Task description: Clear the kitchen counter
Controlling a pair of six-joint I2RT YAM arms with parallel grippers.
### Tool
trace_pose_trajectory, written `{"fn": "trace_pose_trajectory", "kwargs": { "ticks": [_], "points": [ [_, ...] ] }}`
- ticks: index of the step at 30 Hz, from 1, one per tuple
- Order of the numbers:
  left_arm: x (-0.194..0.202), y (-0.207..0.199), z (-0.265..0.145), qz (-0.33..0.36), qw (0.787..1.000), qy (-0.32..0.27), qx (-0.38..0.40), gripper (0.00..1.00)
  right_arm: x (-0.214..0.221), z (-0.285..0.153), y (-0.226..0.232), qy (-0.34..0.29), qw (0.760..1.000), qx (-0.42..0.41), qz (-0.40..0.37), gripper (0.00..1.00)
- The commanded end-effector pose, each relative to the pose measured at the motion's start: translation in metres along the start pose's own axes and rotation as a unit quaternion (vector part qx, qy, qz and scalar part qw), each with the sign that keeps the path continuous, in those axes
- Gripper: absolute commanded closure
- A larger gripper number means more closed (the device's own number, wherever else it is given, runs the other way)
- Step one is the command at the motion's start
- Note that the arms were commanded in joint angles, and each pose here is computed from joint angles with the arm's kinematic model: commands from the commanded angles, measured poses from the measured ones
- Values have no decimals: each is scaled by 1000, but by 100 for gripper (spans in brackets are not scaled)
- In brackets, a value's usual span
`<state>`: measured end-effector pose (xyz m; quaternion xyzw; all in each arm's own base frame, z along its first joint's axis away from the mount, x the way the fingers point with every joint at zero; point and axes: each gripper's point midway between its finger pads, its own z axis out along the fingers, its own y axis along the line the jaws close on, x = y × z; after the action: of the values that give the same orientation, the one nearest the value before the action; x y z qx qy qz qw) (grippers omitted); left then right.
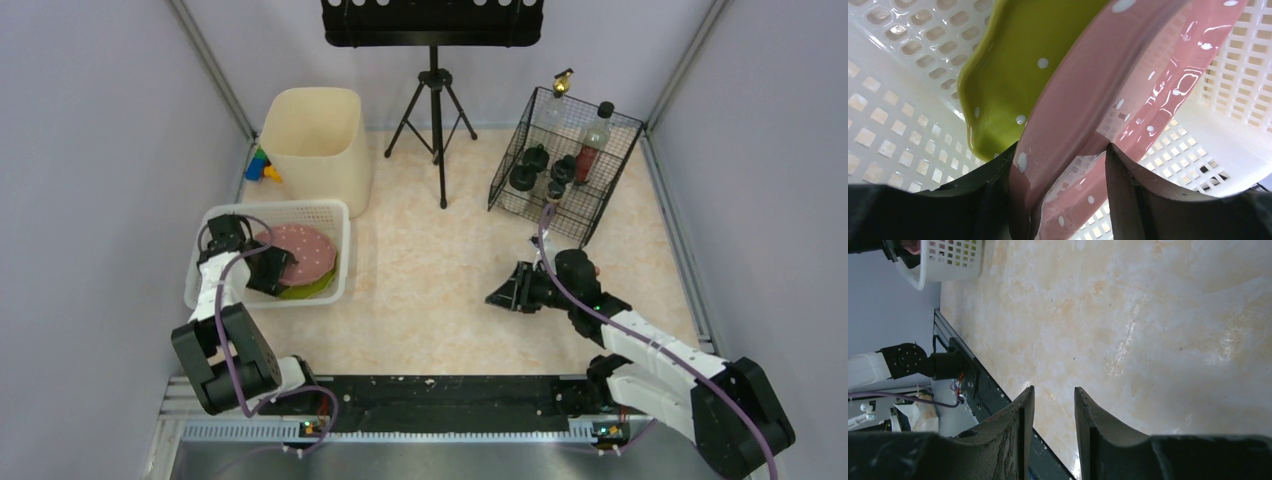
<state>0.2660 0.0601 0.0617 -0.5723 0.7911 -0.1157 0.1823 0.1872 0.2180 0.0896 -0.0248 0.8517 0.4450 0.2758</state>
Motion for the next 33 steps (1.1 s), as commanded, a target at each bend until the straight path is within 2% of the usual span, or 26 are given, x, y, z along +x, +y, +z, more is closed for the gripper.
{"fn": "trace_pose_trajectory", "kwargs": {
  "ticks": [1, 6, 8, 17, 24, 33],
  "points": [
    [7, 109, 5, 19, 965, -20, -261, 44, -6, -1, 7, -16, 1000, -15, -12, 65],
    [-11, 108, -17, 15, 959, -76, -273, 42, -5, -2, 7, -15, 1000, -13, -14, 65],
    [-13, 106, -23, 13, 959, -81, -272, 41, -6, -2, 7, -17, 1000, -12, -14, 64],
    [-10, 111, -23, 20, 950, -50, -307, 33, -7, -3, 9, -17, 1000, -15, -13, 63],
    [-1, 103, -15, 34, 960, -26, -277, 32, -5, -3, 6, -16, 1000, -12, -13, 62],
    [12, 93, -15, 76, 957, -10, -281, 31, -4, 0, 5, -22, 1000, -18, -8, 60]
  ]
}}
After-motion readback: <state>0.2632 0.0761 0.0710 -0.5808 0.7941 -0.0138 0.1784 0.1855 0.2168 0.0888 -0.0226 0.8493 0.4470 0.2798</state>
